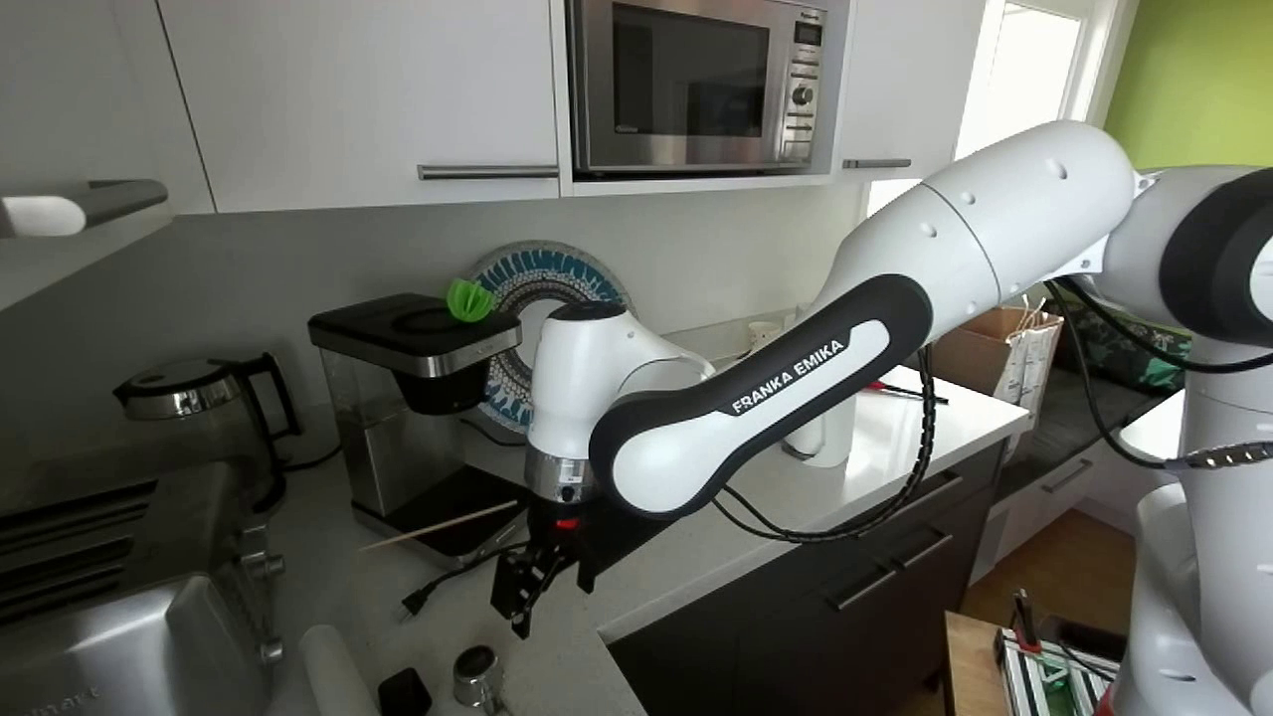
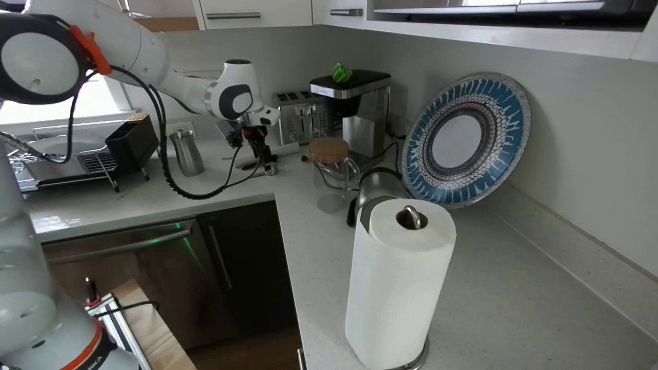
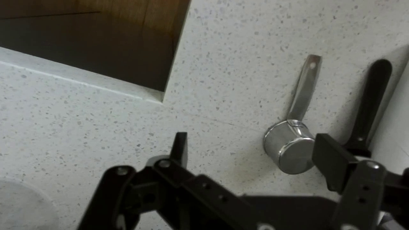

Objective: Pick up the metal measuring cup and put it on top of the wooden lid jar that is on top of the clear jar

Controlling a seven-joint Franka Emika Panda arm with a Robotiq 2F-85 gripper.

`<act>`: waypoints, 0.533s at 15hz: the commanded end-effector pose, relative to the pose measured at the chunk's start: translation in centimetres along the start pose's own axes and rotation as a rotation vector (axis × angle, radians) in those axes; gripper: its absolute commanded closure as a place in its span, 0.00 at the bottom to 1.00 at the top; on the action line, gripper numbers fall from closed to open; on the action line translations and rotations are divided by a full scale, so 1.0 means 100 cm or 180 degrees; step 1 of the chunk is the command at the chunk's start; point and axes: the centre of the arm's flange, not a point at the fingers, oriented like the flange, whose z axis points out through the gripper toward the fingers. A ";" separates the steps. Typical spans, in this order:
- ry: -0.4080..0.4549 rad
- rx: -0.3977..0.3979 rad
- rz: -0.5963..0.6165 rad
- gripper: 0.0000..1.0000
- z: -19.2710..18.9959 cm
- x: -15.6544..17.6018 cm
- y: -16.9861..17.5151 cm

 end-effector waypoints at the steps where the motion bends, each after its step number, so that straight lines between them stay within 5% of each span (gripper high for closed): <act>1: 0.0038 0.0006 0.0029 0.00 0.009 0.009 -0.017; 8: 0.0022 -0.0239 -0.0161 0.00 0.035 0.027 -0.060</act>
